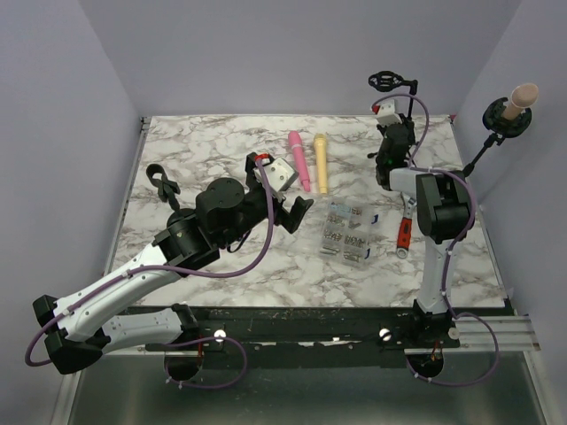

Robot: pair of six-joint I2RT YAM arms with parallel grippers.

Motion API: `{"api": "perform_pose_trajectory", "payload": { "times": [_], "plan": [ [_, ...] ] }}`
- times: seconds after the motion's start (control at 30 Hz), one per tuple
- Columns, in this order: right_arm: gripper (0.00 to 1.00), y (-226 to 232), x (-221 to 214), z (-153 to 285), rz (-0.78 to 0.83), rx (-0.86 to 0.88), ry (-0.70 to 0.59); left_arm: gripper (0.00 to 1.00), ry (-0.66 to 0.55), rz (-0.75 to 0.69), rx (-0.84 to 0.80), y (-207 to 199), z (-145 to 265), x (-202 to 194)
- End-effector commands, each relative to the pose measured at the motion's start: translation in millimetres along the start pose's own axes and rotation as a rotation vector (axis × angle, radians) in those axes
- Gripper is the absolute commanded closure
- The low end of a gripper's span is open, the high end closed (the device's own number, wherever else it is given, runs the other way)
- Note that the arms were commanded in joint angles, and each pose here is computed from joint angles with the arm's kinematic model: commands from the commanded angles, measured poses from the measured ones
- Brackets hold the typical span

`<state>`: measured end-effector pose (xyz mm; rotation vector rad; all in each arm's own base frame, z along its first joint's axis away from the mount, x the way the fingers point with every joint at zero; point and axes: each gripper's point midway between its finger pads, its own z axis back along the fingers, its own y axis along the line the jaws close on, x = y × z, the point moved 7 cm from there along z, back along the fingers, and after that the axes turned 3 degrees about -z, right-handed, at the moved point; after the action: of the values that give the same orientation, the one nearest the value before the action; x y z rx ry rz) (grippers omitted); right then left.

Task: Remove the microphone from the stand

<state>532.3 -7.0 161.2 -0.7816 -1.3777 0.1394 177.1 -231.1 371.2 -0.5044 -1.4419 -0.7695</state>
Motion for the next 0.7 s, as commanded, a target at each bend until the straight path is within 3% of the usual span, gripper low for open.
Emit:
{"api": "perform_pose_trajectory", "payload": {
  "times": [0.0,0.17,0.27,0.47,0.67],
  "plan": [
    [0.99,31.1,-100.0,29.4,0.347,0.156,0.303,0.01,-0.028,0.018,-0.032,-3.9,4.1,7.4],
    [0.99,28.7,-100.4,32.6,0.337,0.145,0.285,0.01,-0.021,0.013,-0.022,-3.1,2.4,5.8],
    [0.94,25.3,-94.8,33.4,0.321,0.141,0.263,0.01,-0.018,0.015,-0.028,-4.2,1.3,4.9],
    [0.68,15.8,-87.5,42.0,0.234,0.107,0.216,0.02,-0.013,0.016,-0.028,-4.4,0.2,4.2],
    [0.49,2.9,-75.0,51.4,0.139,0.069,0.181,0.01,-0.009,0.018,-0.035,-5.6,-0.6,3.0]
  ]
}}
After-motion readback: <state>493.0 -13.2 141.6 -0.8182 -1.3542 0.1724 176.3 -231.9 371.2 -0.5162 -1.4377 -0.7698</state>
